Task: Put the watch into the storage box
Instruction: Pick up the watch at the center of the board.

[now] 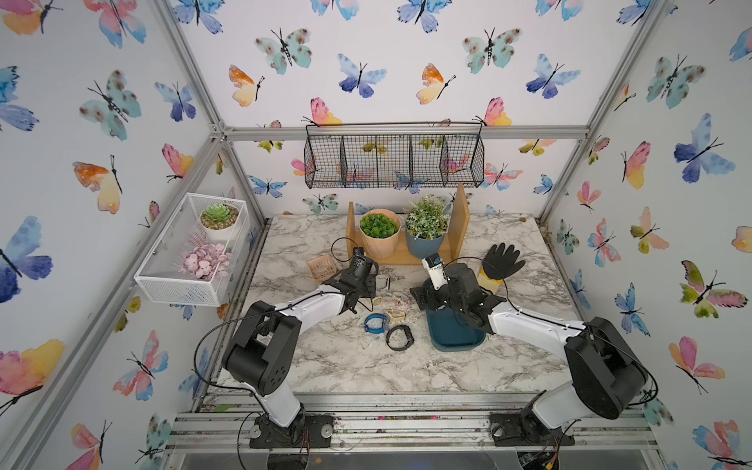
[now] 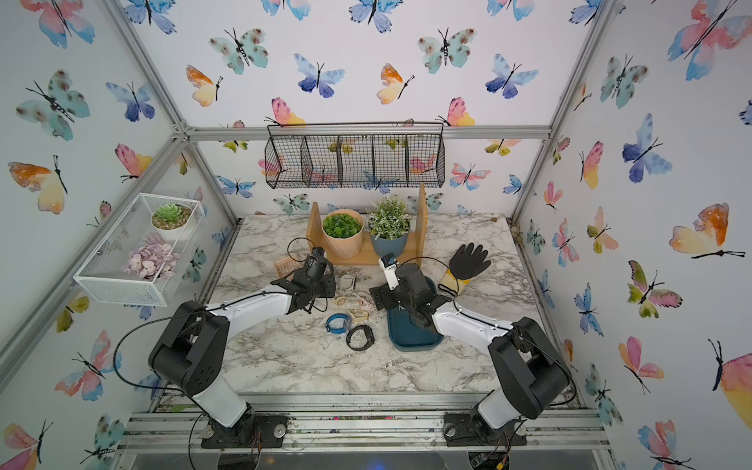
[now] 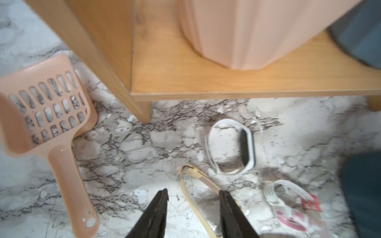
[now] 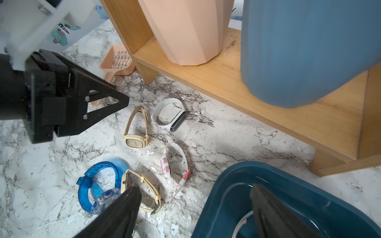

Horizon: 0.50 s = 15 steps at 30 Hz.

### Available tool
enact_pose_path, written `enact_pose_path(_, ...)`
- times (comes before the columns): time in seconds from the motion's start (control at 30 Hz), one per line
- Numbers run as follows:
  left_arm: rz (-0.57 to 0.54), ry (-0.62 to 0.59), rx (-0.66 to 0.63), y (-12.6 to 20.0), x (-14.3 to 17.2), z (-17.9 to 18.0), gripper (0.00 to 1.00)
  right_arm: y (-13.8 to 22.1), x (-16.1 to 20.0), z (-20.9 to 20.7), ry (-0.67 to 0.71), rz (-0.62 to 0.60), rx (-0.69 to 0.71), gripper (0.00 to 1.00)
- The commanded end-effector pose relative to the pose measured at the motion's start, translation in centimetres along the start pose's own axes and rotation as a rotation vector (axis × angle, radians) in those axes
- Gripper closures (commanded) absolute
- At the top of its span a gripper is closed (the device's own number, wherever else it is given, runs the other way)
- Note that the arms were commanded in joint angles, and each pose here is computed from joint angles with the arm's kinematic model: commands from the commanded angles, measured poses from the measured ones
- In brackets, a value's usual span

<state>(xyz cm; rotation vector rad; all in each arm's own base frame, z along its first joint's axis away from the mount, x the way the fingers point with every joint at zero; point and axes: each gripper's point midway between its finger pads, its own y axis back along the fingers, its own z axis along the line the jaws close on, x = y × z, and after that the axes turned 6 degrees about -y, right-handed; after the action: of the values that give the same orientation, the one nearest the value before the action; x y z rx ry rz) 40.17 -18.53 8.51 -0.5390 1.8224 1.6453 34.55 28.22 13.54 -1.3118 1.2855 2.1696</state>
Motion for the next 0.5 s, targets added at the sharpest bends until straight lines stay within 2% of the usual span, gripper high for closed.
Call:
enact_pose_path(0.0, 0.054, 0.012, 0.006, -0.9, 0.9, -0.1, 0.55, -0.3, -0.5, 0.8, -0.002, 0.008, -0.031, 0.1)
enact_pose_path(0.47, 0.116, 0.028, 0.037, -3.5, 3.1, -0.6, 0.62, -0.8, -0.4, 1.0, 0.006, 0.026, -0.037, 0.11)
